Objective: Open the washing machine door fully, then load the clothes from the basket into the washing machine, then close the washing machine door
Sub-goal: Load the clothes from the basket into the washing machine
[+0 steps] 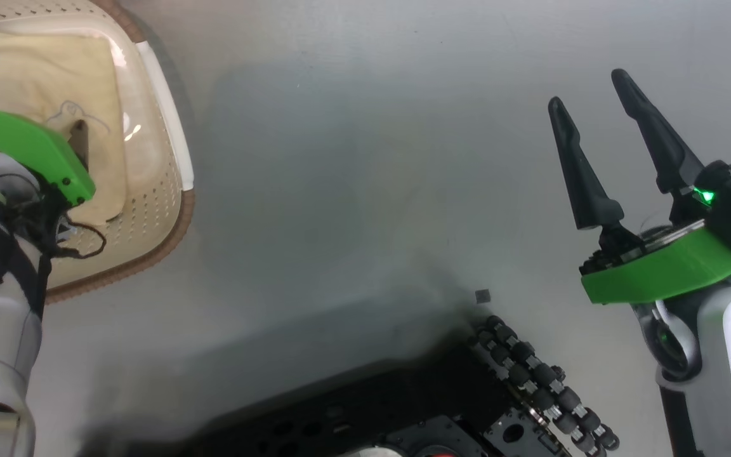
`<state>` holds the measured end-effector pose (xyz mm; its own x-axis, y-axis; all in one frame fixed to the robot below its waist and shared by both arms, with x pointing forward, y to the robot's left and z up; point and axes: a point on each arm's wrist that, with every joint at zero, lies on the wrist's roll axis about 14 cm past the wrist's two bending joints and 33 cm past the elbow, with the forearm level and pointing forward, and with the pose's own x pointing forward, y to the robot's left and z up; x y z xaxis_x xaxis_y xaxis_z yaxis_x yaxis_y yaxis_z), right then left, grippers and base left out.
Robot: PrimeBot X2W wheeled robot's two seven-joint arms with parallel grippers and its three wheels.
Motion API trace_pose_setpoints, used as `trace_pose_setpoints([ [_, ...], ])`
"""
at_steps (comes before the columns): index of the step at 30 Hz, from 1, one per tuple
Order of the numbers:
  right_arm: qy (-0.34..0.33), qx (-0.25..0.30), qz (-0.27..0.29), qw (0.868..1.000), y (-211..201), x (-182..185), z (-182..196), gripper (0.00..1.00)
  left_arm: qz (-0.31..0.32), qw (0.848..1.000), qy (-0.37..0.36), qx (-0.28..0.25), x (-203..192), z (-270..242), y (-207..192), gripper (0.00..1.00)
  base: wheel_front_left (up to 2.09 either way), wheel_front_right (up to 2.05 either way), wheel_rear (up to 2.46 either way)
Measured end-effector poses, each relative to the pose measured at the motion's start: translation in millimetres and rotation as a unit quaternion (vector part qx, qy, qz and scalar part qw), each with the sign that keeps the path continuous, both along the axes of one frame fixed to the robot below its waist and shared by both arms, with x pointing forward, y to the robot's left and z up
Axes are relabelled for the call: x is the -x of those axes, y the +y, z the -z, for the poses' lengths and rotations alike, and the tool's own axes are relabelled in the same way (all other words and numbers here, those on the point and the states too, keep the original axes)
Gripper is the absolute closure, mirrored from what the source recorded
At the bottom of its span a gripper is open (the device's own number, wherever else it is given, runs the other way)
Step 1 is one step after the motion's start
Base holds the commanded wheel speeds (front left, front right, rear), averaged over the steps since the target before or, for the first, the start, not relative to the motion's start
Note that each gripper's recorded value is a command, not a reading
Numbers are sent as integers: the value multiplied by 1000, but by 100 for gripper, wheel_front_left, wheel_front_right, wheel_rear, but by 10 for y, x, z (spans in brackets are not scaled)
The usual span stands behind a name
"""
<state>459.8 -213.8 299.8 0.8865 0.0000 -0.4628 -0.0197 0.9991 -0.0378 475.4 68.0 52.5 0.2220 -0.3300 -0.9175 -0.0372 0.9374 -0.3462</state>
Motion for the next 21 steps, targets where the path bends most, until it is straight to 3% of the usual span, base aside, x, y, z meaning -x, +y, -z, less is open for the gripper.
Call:
trace_pose_setpoints([
  [3, 17, -1, 9, 1000, -30, 103, 54, 0, -2, 1000, 4, 6, 57, 20, -65, 0, 0, 0, 0],
  [4, 19, -2, 9, 1000, -24, 124, 59, 0, -1, 1000, 4, 6, 72, 24, -80, 14, 0, 0, 0],
  [5, 21, -3, 10, 1000, -18, 141, 61, 0, -4, 1000, 1, 4, 73, 27, -91, 62, 7, 7, 7],
  [6, 25, -3, 10, 1000, -17, 151, 65, 0, -8, 1000, -2, 7, 74, 22, -117, 100, 9, 9, 9],
  [21, 10, -15, 6, 1000, 47, 45, 17, 0, -72, 991, -108, -37, -238, -90, 193, 100, 1, 1, 1],
])
